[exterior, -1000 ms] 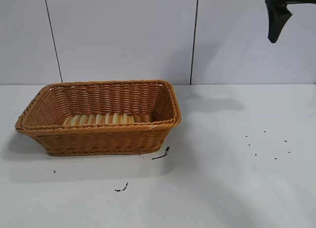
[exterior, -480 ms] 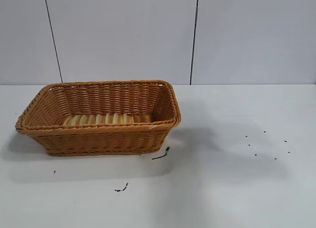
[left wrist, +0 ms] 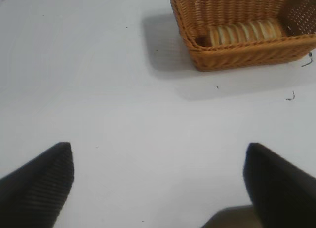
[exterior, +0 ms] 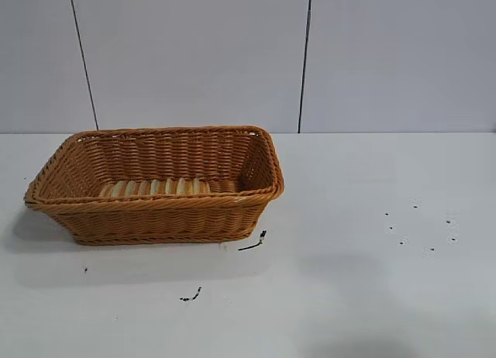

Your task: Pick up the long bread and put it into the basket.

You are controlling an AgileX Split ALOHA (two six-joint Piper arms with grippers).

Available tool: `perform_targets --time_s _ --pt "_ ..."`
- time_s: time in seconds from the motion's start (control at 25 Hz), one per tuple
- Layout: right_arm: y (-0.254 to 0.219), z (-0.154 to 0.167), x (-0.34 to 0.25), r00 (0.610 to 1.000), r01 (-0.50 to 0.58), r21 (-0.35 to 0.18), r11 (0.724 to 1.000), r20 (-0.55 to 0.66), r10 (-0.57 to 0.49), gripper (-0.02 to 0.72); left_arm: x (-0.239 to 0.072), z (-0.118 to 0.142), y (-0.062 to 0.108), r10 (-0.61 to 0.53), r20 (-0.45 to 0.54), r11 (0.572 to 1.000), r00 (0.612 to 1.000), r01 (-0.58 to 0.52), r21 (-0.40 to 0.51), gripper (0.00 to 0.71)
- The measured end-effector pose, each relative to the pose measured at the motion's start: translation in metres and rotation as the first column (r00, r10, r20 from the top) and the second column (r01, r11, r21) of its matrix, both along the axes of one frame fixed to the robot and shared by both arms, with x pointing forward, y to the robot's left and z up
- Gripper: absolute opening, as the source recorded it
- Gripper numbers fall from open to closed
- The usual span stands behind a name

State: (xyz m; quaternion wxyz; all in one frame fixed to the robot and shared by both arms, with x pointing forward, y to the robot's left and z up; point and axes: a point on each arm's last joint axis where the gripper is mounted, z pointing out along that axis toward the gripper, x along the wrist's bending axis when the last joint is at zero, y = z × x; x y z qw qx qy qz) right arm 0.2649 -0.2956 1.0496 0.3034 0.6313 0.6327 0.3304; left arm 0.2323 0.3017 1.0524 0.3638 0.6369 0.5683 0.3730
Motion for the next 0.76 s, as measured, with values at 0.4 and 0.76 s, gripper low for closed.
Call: perform_targets --time_s 0.4,0.76 --pt "0.000 0.002 -0.029 0.982 0.000 0.001 1.000 0.191 0.000 0.693 0.000 0.000 0.000 0.000 0.000 1.000 1.000 0.000 0.000 0.696" --pt "0.000 0.002 -0.029 0.982 0.000 0.001 1.000 0.191 0.000 0.693 0.000 0.000 0.000 0.000 0.000 1.000 1.000 0.000 0.000 0.696"
